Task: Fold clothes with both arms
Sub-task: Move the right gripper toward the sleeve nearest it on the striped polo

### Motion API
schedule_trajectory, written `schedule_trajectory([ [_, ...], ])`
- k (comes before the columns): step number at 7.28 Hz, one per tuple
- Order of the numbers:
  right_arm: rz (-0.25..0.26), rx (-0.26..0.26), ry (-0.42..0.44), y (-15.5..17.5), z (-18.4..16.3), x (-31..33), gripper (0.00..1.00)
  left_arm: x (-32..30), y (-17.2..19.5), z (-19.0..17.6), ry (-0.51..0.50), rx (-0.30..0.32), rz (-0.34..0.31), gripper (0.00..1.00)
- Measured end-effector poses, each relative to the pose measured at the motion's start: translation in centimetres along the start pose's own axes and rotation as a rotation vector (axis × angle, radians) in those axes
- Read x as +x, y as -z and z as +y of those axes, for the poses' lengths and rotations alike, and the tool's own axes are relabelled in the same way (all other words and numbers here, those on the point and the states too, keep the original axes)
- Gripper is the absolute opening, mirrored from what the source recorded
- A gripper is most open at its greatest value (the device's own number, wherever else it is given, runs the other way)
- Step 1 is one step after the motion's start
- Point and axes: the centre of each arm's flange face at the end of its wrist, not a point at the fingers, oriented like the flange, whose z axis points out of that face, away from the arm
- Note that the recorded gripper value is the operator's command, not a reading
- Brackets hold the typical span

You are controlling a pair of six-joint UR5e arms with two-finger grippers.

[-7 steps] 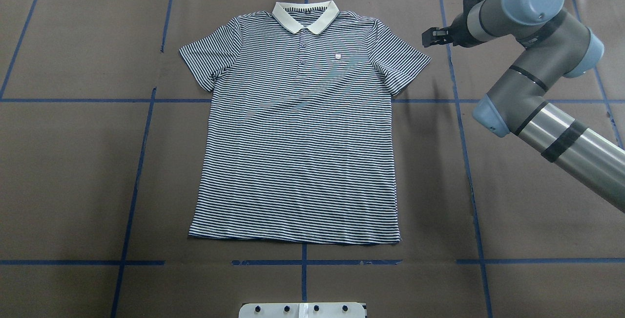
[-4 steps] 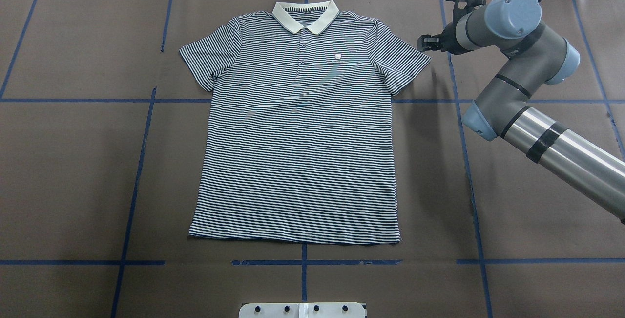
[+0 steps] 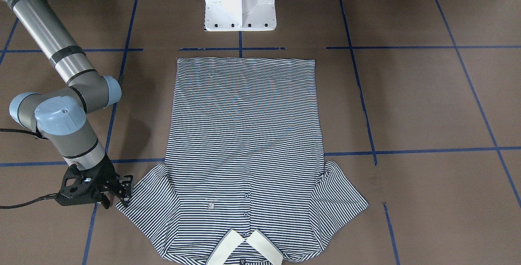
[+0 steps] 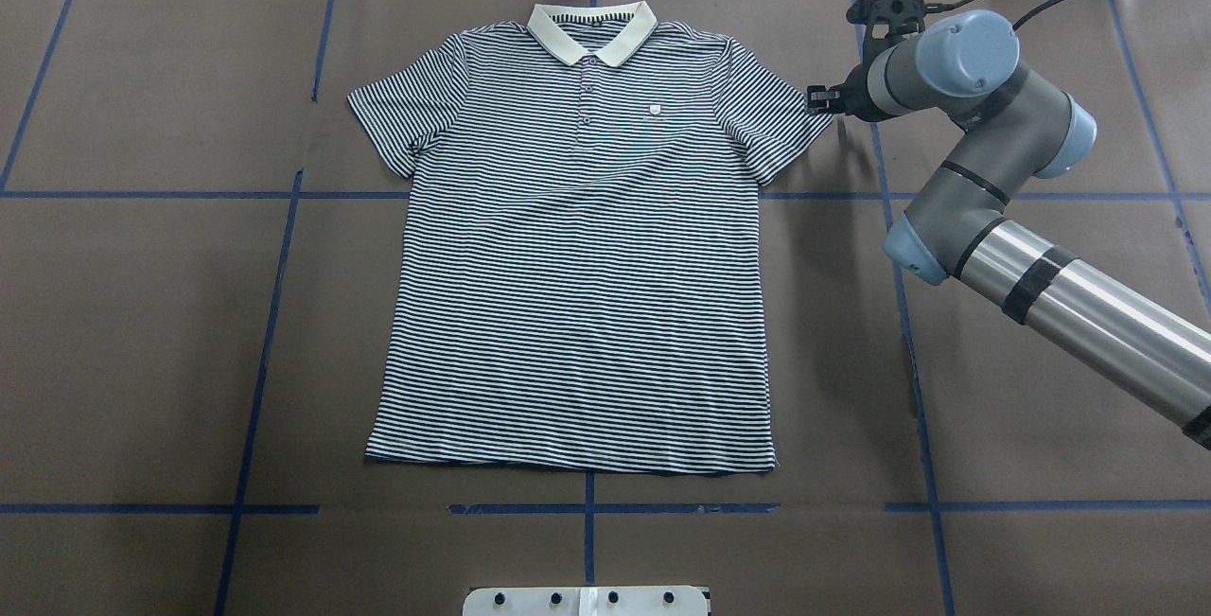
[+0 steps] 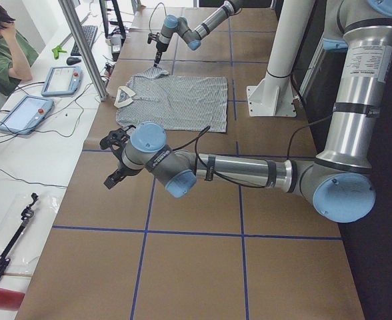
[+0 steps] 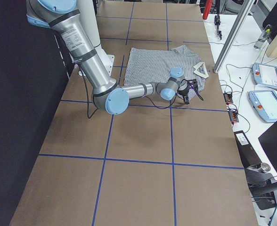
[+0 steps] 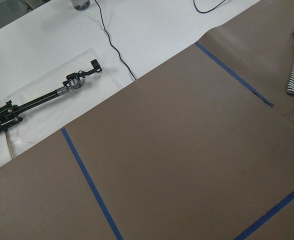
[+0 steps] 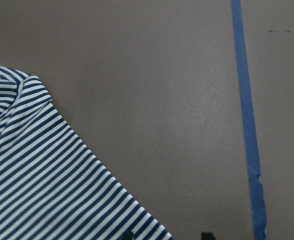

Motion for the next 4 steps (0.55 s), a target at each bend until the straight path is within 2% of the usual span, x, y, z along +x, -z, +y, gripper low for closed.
schedule_trajectory([
  [1,0.002,-0.001,0.001,-0.13,0.11,-0.02,0.35,-0.02,-0.02,-0.02,0.000,0.000,0.000,1.00],
  [2,0.003,-0.001,0.001,-0.18,0.16,-0.04,0.00,-0.03,-0.03,-0.03,-0.001,0.000,0.000,1.00],
  [4,0.002,0.000,-0.013,-0.17,0.15,-0.22,0.00,-0.07,-0.08,0.01,0.000,-0.001,0.000,1.00],
])
